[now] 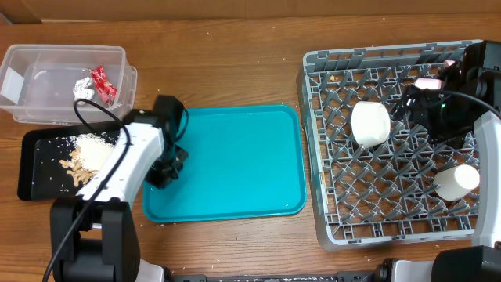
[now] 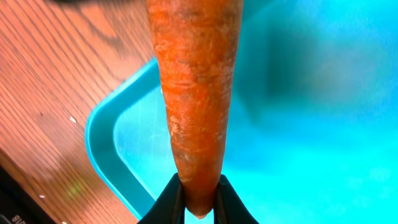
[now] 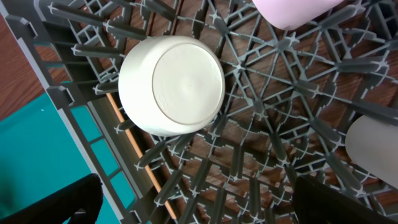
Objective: Sort waste into correct bins and load items into the dishwasher
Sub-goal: 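Carry the carrot to the black tray and release it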
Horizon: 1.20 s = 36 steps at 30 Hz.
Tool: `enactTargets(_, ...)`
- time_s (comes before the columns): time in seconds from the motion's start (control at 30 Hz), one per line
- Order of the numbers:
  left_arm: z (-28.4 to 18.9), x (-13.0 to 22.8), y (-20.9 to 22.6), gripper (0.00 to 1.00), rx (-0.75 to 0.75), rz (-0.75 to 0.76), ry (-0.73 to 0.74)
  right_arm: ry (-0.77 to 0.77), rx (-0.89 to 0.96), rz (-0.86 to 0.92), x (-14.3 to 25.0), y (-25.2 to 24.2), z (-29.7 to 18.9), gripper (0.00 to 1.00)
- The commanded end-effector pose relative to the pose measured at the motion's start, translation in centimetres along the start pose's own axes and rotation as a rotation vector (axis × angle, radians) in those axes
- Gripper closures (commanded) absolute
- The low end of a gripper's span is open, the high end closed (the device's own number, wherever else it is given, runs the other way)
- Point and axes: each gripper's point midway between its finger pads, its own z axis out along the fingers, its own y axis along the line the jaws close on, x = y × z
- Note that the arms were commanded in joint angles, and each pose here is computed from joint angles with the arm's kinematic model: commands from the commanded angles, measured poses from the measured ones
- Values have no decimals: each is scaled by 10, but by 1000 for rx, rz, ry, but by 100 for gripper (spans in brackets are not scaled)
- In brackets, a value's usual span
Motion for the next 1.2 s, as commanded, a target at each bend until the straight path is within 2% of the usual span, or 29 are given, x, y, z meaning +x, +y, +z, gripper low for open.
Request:
enactTargets(0.0,-17,-30,-1,96,16,2,-56,-25,6,-7,-5,1,-5,0)
enactTargets(0.17,-25,-61,9,96,38,-70,-63,-32,29,-7,-6,-3,-5,0)
enactTargets(0.6,-9,-150,62,94,97,-334,-124,-35,28,-8,-7,-3,-5,0)
enactTargets(0.8,-1,-177,72,94,120,-374,-165,-42,27,-9,-9,-3,-5,0)
enactTargets(1.17,51,-189,58,95,86,-357,-117,-36,28,-11,-7,-3,-5,0)
